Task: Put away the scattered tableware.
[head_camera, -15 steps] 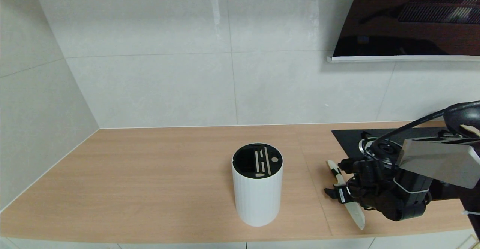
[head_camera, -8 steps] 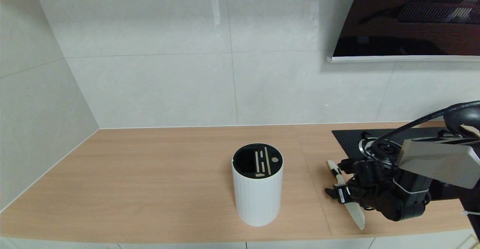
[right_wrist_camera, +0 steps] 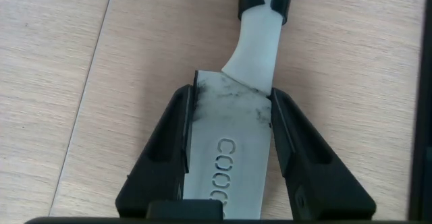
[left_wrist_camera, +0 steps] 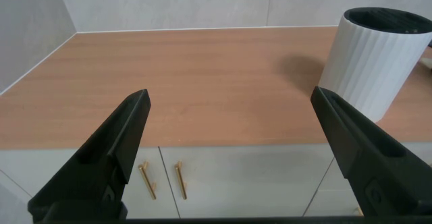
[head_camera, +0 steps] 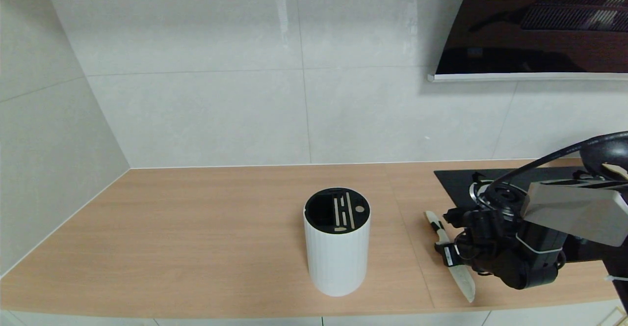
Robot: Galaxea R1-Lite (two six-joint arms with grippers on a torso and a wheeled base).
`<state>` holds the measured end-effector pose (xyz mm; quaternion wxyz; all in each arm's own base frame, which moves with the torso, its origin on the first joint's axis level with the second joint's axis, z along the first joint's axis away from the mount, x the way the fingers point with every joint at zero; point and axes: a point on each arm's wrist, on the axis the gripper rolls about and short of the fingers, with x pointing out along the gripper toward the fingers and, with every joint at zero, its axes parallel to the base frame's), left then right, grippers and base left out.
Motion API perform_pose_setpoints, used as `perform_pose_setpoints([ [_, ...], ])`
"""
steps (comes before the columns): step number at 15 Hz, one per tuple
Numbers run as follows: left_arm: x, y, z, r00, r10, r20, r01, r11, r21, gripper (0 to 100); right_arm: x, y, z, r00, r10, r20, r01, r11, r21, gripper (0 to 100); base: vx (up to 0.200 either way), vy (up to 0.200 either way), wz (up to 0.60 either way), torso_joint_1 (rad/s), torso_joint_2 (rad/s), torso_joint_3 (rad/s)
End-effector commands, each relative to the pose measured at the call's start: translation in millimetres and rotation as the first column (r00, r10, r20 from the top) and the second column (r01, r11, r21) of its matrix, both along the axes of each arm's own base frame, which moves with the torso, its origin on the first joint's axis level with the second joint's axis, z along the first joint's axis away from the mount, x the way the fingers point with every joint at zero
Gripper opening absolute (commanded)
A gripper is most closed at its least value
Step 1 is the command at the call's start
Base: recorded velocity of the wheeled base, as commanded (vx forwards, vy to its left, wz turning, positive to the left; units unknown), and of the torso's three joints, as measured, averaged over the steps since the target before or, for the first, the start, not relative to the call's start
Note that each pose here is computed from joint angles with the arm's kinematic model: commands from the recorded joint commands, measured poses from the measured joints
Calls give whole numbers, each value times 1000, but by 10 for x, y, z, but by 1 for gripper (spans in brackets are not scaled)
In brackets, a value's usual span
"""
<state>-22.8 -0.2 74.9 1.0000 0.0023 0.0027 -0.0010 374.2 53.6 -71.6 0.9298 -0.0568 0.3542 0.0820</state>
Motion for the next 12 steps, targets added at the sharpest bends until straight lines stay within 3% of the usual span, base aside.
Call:
perform_pose_setpoints([
  [1, 0, 0, 0, 1000, 0, -1, 0, 1000, 0, 100, 2, 2, 9, 1000, -3, 5, 3, 1000, -3, 0, 0, 0, 0, 0, 0, 0],
  [11, 0, 0, 0, 1000, 0, -1, 0, 1000, 0, 100, -115, -9, 720, 988, -5, 154, 2, 1000, 23, 0, 0, 0, 0, 0, 0, 0],
  [12, 0, 0, 0, 1000, 0, -1, 0, 1000, 11, 100, -151, -13, 851, 983, -2, 182, -3, 1000, 30, 0, 0, 0, 0, 0, 0, 0],
])
